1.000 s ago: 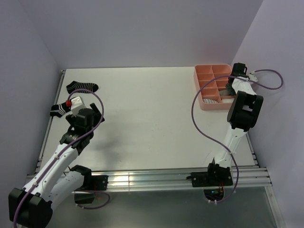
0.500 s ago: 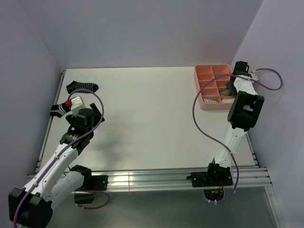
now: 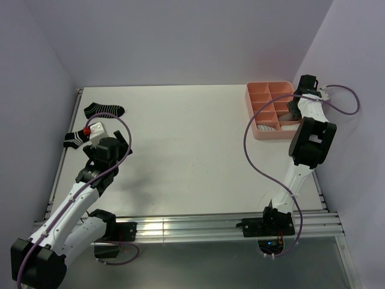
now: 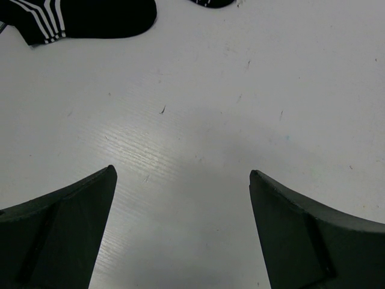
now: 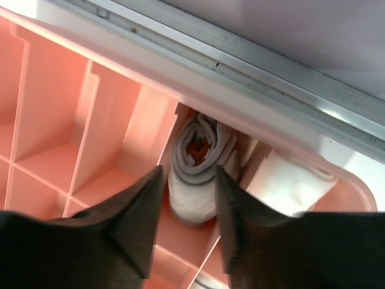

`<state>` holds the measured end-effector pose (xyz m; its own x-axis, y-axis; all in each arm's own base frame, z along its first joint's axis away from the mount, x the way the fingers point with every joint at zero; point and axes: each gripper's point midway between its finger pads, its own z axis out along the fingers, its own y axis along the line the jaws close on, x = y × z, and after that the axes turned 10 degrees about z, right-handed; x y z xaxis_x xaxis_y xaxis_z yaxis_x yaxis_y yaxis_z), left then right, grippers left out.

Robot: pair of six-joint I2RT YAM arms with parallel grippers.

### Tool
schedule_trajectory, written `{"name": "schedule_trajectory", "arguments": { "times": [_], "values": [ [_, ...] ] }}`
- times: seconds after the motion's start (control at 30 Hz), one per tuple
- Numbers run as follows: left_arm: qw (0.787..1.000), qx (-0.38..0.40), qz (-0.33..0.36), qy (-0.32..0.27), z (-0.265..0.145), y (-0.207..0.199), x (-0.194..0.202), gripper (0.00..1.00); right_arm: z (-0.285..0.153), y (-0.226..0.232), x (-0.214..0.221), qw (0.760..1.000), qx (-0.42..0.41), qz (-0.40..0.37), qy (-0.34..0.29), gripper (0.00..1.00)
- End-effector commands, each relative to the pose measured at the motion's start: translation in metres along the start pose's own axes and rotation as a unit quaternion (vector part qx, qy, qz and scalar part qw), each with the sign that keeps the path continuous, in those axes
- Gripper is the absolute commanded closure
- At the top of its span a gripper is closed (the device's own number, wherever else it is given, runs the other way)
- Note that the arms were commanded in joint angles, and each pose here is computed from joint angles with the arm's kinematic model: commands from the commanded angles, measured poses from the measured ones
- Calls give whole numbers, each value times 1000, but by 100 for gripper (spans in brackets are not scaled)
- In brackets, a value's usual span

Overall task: Roll the socks
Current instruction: Place the sock in the storage box.

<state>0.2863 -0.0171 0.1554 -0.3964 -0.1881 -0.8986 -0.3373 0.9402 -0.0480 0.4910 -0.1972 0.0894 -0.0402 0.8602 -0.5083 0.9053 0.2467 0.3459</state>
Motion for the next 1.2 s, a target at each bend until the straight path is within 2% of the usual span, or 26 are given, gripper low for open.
{"name": "schedule_trajectory", "arguments": {
  "times": [0.0, 0.2, 0.37, 0.47, 0.87, 0.97, 1.17],
  "values": [
    [1000, 0, -10, -20, -2, 1, -10, 3, -48, 20, -44, 997, -46, 34, -53, 55],
    [1000, 2, -9, -19, -2, 0, -9, 3, -56, 30, -45, 996, -69, 30, -56, 67],
    [1000, -3, -8, -17, -1, 1, -8, 3, -34, 23, -29, 997, -52, 33, -36, 78],
    [1000, -5, -8, -16, -1, 2, -8, 3, -15, 12, -18, 998, -34, 34, -31, 81],
    [1000, -3, -7, -15, -1, 1, -7, 3, 36, -19, 8, 999, 25, 22, 0, 82],
    [1000, -1, -8, -17, -1, 1, -8, 3, 29, -15, 4, 1000, 15, 19, -3, 81],
    [1000, 7, -13, -25, -4, -1, -13, 3, -11, 7, -15, 999, -32, 8, -26, 77]
  ]
}}
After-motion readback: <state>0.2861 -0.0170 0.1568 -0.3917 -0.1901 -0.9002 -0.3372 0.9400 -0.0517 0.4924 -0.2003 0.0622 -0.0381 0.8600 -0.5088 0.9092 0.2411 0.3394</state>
